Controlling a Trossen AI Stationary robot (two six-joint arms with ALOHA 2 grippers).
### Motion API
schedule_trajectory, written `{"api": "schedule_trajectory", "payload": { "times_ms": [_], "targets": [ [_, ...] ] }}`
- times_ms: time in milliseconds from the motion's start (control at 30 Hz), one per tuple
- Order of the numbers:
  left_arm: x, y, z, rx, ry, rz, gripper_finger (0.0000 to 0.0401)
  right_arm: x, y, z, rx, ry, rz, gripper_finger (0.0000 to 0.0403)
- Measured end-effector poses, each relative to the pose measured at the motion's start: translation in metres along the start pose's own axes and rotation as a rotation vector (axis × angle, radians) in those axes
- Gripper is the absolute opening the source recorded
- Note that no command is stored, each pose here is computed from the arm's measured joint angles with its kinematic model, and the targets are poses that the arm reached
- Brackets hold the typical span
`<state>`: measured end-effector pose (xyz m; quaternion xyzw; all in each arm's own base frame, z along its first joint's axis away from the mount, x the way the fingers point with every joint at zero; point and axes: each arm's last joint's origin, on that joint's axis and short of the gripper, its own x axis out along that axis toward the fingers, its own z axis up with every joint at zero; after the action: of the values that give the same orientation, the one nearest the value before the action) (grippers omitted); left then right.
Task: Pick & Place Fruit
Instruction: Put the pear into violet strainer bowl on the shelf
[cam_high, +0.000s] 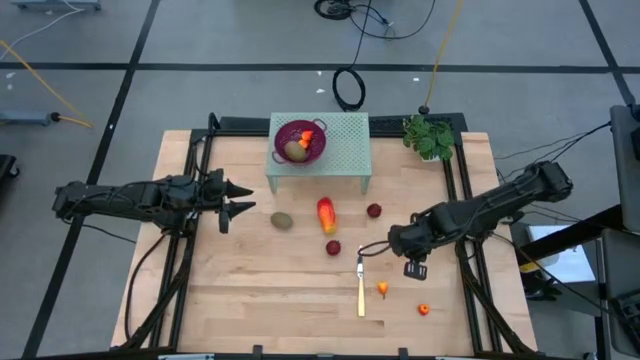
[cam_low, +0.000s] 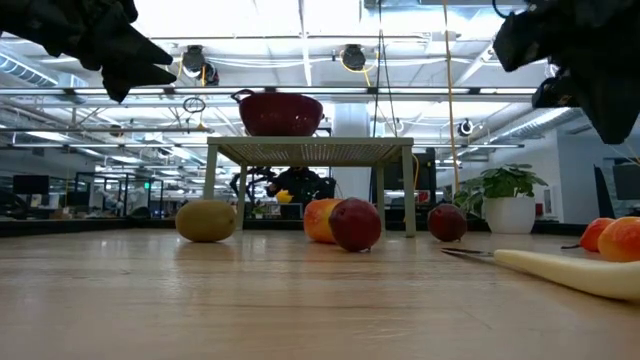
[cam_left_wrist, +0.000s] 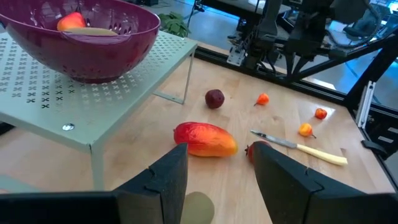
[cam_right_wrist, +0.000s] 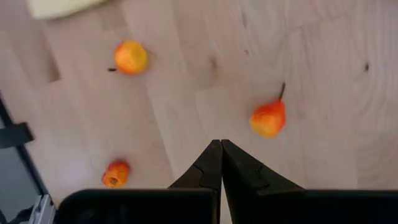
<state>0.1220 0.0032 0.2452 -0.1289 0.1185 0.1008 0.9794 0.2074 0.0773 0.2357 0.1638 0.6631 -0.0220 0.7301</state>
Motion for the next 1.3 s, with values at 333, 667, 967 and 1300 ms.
{"api": "schedule_trajectory", "payload": {
  "times_ms": [333, 667, 967, 1300],
  "targets": [
    [0.0000, 0.0000, 0.0000, 0.008, 0.000, -0.001, 0.0182, 0.0039, -0.0029, 0.0014, 0.082, 0.029, -0.032, 0.0004],
    [0.0000, 0.0000, 0.0000, 0.002, 0.000, -0.001, 0.0182, 0.0039, -0.0021, 0.0022, 0.180, 0.022, -0.022, 0.0004],
    [0.0000, -0.0001, 0.0000, -0.002, 0.001, -0.003, 0.0182, 0.0040, -0.0010, 0.0038, 0.226, 0.006, -0.010, 0.0023],
    [0.0000, -0.0001, 0.0000, -0.002, 0.001, -0.003, 0.0182, 0.0039, -0.0042, 0.0010, 0.318, 0.011, -0.065, 0.0156]
  ]
}}
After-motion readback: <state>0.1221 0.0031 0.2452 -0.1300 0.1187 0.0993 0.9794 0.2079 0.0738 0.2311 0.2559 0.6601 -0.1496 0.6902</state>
